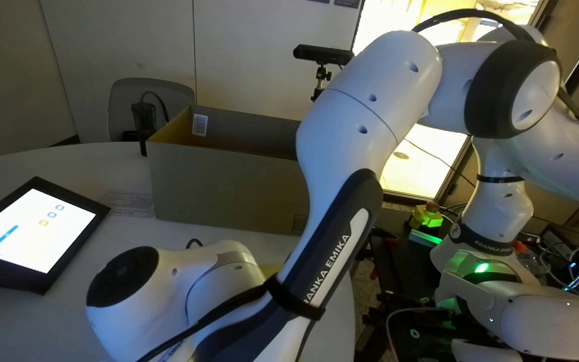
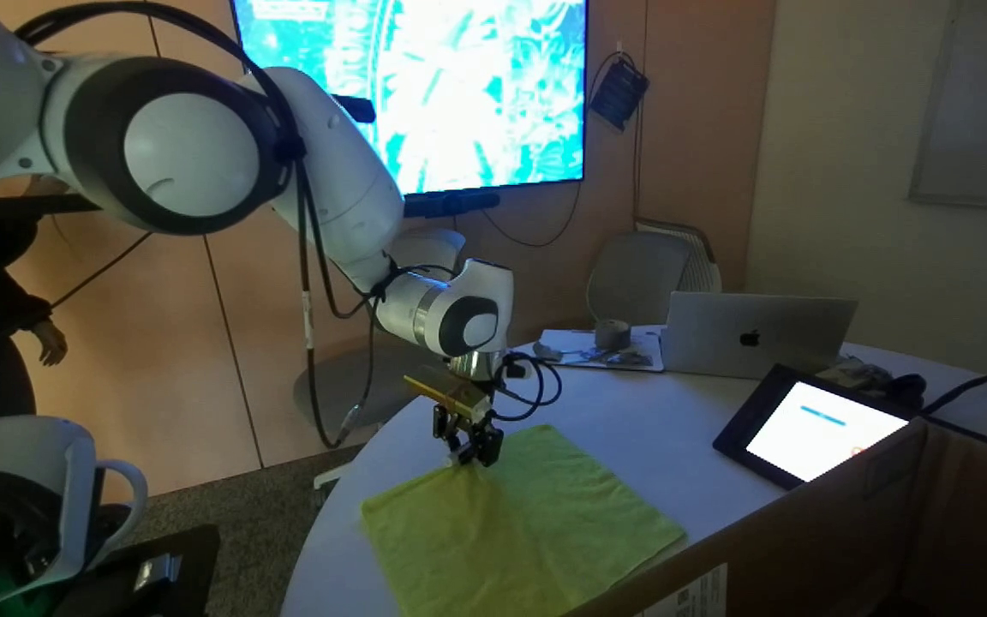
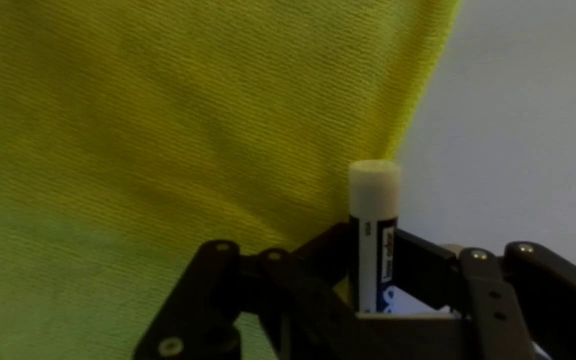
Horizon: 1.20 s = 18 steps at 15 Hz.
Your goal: Put the marker on the towel, fold the towel, and then put the folded towel in the box
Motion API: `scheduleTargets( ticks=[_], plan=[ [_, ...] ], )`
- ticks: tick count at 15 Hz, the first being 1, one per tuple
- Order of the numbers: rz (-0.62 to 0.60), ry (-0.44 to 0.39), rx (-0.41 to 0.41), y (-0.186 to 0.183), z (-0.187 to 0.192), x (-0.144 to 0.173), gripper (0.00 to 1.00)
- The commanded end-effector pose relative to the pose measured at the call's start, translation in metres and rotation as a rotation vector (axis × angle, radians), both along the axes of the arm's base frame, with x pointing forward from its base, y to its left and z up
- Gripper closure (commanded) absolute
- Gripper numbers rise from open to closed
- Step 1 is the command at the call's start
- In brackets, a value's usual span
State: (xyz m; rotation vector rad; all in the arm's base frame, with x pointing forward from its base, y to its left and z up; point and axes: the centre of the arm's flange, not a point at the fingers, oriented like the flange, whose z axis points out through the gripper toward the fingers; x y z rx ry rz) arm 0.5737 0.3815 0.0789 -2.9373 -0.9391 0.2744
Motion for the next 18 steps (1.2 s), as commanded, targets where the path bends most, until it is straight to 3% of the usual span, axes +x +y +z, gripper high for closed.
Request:
scheduleTargets(
  ticks=[1, 10, 18],
  plan=[
    [0.02, 0.018, -0.032, -0.001, -0.007, 0.01, 0.83],
    [-0.019, -0.007, -0.063, -0.035, 0.04, 0.041, 0.81],
    [-0.189, -0.111, -0.055, -0.129, 0.085, 0.081, 0.8]
  ],
)
